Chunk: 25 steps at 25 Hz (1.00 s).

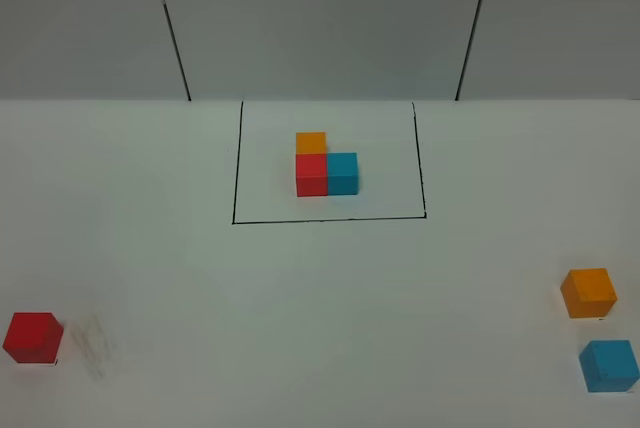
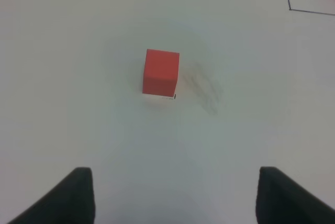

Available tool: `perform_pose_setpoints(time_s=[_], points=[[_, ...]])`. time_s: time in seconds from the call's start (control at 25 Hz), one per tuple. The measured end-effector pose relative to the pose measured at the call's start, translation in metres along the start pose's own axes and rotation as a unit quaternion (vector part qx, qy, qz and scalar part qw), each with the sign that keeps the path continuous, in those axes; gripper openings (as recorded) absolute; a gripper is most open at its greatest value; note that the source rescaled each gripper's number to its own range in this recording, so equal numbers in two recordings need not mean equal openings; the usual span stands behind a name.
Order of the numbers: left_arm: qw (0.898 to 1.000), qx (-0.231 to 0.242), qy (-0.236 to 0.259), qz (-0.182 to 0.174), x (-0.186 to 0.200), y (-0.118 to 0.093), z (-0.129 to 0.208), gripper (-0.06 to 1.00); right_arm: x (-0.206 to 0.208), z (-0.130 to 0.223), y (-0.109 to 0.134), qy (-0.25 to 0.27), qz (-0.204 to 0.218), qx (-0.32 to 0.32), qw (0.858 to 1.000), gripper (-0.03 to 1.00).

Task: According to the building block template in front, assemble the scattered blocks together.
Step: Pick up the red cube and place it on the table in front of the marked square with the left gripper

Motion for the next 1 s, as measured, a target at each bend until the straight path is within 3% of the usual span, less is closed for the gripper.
perform_pose_setpoints(time_s=[0.24,0.36,0.52,0.68,0.8,0.88,1.0], points=[[1.000,0.024,0.016,-0.003,0.005,0.000,-0.007,0.43,0.000,0.000,0.000,0.000,0.000,0.000,1.000,0.67],[0.997,0.050,0.036,-0.039,0.013,0.006,-0.034,0.38,0.000,0.000,0.000,0.000,0.000,0.000,1.000,0.67],[0.992,0.033,0.073,-0.093,0.005,0.012,-0.086,0.28,0.000,0.000,0.000,0.000,0.000,0.000,1.000,0.67],[0.981,-0.005,0.154,-0.121,-0.039,0.010,-0.124,0.23,0.000,0.000,0.000,0.000,0.000,0.000,1.000,0.67],[0.966,-0.027,0.225,-0.125,-0.087,0.006,-0.131,0.21,0.000,0.000,0.000,0.000,0.000,0.000,1.000,0.67],[0.956,-0.035,0.267,-0.117,-0.122,0.001,-0.130,0.21,0.000,0.000,0.000,0.000,0.000,0.000,1.000,0.67],[0.953,-0.024,0.290,-0.079,-0.161,-0.012,-0.126,0.22,0.000,0.000,0.000,0.000,0.000,0.000,1.000,0.67]])
Point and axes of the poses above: a point on each arm's last joint axis where the gripper is mounted, x pointing back along that axis away from the gripper, y along the wrist's bending axis when the last joint is at zero, z = x × y, the point moved 3 cm from there along -x, pointing out along that axis toward the gripper, and after that the axes turned 4 degrees about -x, right-handed, at the moved point
